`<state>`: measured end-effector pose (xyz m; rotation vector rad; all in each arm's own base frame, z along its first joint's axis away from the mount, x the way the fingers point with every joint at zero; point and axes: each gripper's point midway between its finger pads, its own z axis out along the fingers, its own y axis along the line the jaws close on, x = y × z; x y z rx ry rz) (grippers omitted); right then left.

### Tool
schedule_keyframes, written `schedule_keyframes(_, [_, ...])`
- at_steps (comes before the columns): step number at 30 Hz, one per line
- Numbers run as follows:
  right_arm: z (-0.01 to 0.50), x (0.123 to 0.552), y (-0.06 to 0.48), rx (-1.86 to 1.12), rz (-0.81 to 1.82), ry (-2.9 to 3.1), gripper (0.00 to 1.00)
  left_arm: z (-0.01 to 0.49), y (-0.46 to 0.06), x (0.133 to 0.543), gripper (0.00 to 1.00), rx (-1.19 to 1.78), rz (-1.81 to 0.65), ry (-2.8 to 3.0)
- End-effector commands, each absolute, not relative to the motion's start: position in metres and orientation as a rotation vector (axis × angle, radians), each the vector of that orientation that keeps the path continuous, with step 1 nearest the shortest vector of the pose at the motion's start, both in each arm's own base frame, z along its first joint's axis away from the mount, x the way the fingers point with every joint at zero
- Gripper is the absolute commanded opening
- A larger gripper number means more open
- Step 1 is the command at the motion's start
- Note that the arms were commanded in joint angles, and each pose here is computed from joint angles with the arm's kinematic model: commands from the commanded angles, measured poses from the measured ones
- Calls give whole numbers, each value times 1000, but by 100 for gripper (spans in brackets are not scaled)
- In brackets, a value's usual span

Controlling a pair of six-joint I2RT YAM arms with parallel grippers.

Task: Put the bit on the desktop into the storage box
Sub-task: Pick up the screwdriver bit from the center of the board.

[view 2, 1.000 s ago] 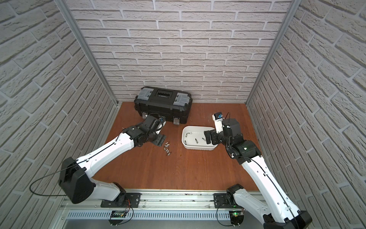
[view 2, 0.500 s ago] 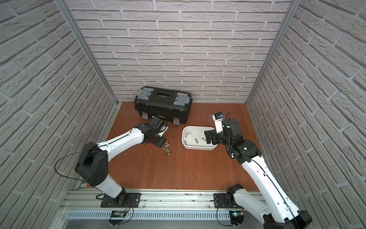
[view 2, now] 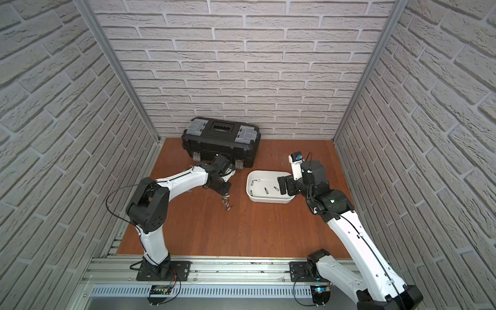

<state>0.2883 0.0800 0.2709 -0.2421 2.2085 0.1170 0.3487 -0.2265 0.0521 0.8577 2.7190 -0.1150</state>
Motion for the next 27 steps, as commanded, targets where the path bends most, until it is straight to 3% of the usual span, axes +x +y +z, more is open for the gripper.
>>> schedule_keyframes(1, [281, 294, 79, -230, 112, 2169, 99, 51, -231, 354, 36, 868, -150, 2718])
schedule_keyframes(27, [279, 293, 78, -226, 106, 2173, 99, 32, -235, 357, 30, 878, -160, 2760])
